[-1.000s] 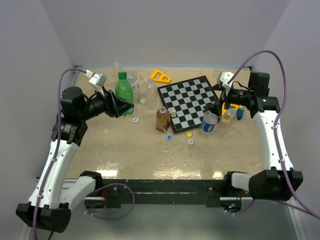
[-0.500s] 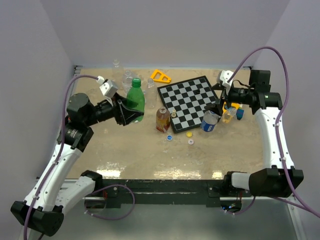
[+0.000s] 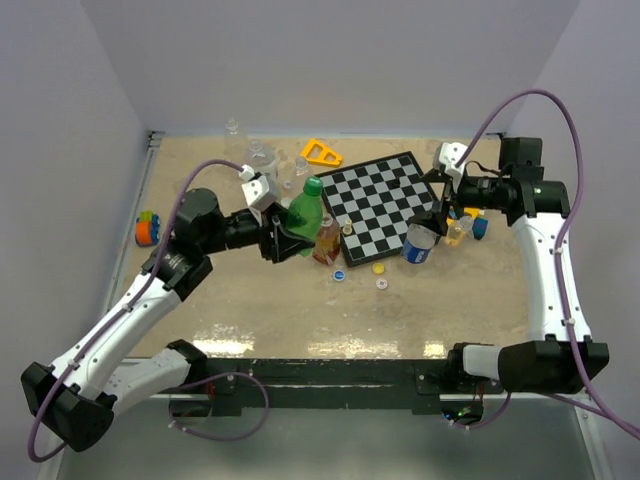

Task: Unscrew the bottle caps
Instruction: Pick up the plastic bottle from the corner of the board, then unscrew the bottle cap from the plastic bottle.

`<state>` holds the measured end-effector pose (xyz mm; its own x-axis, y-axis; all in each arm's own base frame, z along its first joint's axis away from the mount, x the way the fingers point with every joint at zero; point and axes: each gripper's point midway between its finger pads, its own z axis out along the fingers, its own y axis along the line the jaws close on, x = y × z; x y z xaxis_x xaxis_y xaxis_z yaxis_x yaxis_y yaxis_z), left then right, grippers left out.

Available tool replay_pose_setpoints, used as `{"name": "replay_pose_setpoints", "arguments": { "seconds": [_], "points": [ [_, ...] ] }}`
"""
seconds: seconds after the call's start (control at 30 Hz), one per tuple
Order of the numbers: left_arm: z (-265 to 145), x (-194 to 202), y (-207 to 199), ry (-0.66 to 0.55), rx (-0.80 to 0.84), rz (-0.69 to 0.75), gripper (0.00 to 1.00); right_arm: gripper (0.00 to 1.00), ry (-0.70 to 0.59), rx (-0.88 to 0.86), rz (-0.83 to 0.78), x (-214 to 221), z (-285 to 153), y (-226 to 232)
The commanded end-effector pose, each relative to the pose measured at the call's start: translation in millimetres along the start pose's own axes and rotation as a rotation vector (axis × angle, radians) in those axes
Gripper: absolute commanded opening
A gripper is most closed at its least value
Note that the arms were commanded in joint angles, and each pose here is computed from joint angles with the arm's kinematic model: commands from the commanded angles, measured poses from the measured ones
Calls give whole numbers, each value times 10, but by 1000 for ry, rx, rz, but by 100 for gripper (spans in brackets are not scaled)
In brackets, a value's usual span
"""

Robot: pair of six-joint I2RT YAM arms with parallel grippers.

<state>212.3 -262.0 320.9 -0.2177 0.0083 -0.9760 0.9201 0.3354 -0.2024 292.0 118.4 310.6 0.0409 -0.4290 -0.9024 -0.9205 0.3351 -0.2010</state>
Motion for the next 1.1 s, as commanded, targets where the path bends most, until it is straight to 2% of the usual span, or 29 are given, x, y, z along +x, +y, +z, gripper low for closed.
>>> {"name": "replay_pose_setpoints", "arguments": {
  "seconds": [0.0,0.4,0.6,0.73,1.07],
  "points": [
    [107,21,24,-14,-1,112,0,98,-53,-50,-37,-262,-7,116],
    [410,113,-55,14,16,169,0,98,-185,-321,-7,-1009,366,700],
    [509,197,-80,47,19,175,0,98,-225,-361,32,-1251,419,805],
    [529,290,-85,88,16,154,0,89,-231,-385,65,-1282,478,856],
    [579,302,-93,105,23,188,0,66,-212,-416,101,-1253,612,928]
  ]
}}
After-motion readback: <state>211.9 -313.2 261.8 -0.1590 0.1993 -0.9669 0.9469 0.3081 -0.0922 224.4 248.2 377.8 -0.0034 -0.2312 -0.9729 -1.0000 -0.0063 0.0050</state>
